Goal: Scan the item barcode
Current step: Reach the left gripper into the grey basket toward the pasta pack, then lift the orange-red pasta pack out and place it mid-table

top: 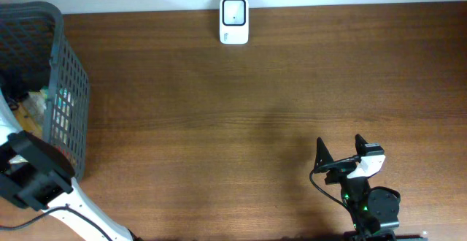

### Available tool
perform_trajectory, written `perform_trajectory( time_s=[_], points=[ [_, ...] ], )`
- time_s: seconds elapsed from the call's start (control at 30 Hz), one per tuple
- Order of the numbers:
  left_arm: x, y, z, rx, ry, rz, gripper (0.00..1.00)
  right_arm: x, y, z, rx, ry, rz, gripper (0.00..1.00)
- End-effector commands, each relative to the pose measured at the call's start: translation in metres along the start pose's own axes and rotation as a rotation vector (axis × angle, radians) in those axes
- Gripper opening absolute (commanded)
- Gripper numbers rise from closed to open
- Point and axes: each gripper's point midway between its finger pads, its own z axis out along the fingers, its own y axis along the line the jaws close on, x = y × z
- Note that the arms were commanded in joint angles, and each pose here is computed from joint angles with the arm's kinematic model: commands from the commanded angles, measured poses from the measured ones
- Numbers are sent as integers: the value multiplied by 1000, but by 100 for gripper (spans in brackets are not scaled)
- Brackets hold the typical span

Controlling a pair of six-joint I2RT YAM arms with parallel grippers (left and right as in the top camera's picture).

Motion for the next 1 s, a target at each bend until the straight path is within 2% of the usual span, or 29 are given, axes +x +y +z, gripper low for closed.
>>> perform_trajectory(
  time_s=[0.0,0.07,0.13,0.3,0.37,0.5,0.53,0.57,0.6,0.63,0.67,0.8,0.9,0.97],
  points=[
    [7,-11,30,13,64,24,43,4,0,0,-4,7,4,99],
    [10,-12,38,10,83,28,50,3,0,0,-4,6,4,99],
    [11,-7,45,6,94,17,62,3,0,0,-4,6,4,99],
    [11,31,58,25,113,-95,72,3,0,0,-4,6,4,99],
    [11,21,73,106,130,-112,74,3,0,0,-4,6,4,99],
    [21,4,98,144,187,-84,73,3,0,0,-4,6,4,99],
    [23,1,102,156,197,-84,70,3,0,0,-4,6,4,98],
    [24,0,104,164,201,-84,57,3,0,0,-4,6,4,99],
    [23,0,104,164,199,-85,42,3,0,0,-4,6,4,99],
    [23,0,104,164,197,-85,9,4,0,0,-4,7,4,99],
    [23,0,104,164,197,-85,0,3,0,0,-4,6,4,99],
    [19,-2,90,191,185,-89,0,3,0,0,-4,6,4,99],
    [-5,9,39,198,85,-101,0,3,0,0,-4,6,4,99],
    [-33,19,-35,244,-90,-97,0,4,0,0,-4,7,4,99]
  ],
)
